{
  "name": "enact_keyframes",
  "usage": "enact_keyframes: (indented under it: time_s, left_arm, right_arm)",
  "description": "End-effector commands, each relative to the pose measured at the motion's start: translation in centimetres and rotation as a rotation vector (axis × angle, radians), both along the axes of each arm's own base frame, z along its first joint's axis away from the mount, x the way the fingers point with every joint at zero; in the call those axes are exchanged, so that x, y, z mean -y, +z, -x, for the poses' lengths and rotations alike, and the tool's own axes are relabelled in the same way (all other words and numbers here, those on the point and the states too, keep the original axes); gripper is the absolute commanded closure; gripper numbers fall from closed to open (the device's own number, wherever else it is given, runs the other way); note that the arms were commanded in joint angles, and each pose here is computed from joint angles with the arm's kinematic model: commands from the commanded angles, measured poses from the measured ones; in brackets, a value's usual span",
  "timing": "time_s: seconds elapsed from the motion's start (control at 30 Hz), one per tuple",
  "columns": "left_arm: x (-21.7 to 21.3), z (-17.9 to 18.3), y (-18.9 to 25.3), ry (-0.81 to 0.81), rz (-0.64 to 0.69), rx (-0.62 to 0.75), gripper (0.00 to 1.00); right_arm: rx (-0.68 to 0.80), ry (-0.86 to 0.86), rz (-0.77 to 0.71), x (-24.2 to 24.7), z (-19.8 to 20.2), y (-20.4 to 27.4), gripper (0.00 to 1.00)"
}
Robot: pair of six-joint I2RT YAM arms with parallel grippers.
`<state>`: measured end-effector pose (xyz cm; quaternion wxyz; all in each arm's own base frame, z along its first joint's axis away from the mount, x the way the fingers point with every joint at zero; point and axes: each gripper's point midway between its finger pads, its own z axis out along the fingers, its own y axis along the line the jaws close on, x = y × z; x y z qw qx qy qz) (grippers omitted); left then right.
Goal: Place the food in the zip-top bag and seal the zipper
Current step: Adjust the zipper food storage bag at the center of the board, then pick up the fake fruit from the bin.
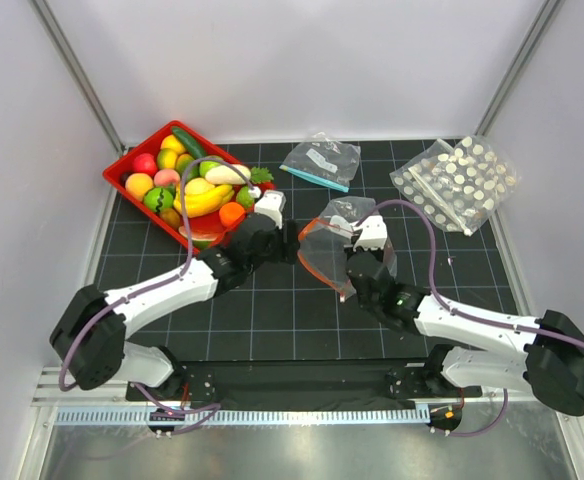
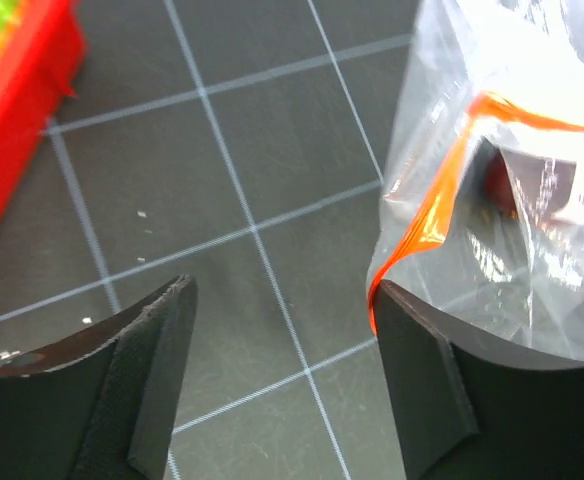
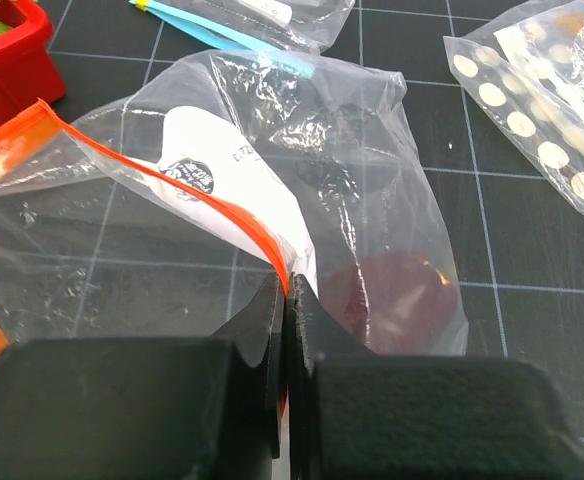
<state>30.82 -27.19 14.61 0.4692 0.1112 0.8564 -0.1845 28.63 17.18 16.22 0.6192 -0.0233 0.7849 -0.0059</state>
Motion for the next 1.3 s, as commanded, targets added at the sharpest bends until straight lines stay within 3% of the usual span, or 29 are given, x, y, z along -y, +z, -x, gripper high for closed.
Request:
enact_keyframes:
  time_s: [0.0, 0.2, 0.3, 0.47, 0.53, 0.8, 0.93, 1.27]
  left_arm:
    - [-2.1, -1.6, 3.4, 0.117, 0.034, 0.120, 0.24]
    - [-7.4, -3.3, 2.9, 0.335, 0.044, 0.087, 0.20]
    - [-9.7, -3.9, 2.9, 0.423, 0.038, 0.094, 0.11]
    - [-13.2, -5.3, 2.7, 0.552, 0.069, 0.058, 0.06]
    - [-13.7, -6.0, 2.6, 0.585, 0.109, 0.014, 0.05]
    - [-17.3, -9.4, 0.1, 0.744, 0.064, -0.108, 0.07]
    - [-18.3, -11.1, -2.3, 0.758, 0.104, -0.204, 0.09]
    - [-14.9, -14.3, -6.7, 0.620, 0.161, -0.351, 0.14]
  right_arm:
    - [0.058, -0.051, -0.074, 0.6, -0.2, 1.6, 0.99]
    - [0.065, -0.069, -0.082, 1.1, -0.1, 1.7, 0.99]
    - [0.067, -0.072, -0.083, 1.1, -0.1, 1.7, 0.99]
    - [0.066, -0.081, -0.074, 1.3, -0.1, 1.6, 0.99]
    - [0.067, -0.085, -0.069, 1.4, -0.1, 1.5, 0.99]
    - [0.074, -0.090, -0.081, 1.7, 0.1, 1.7, 0.99]
    - [0.069, -0.092, -0.072, 1.7, 0.1, 1.5, 0.99]
    - [0.067, -0.089, -0.074, 1.6, 0.1, 1.5, 0.99]
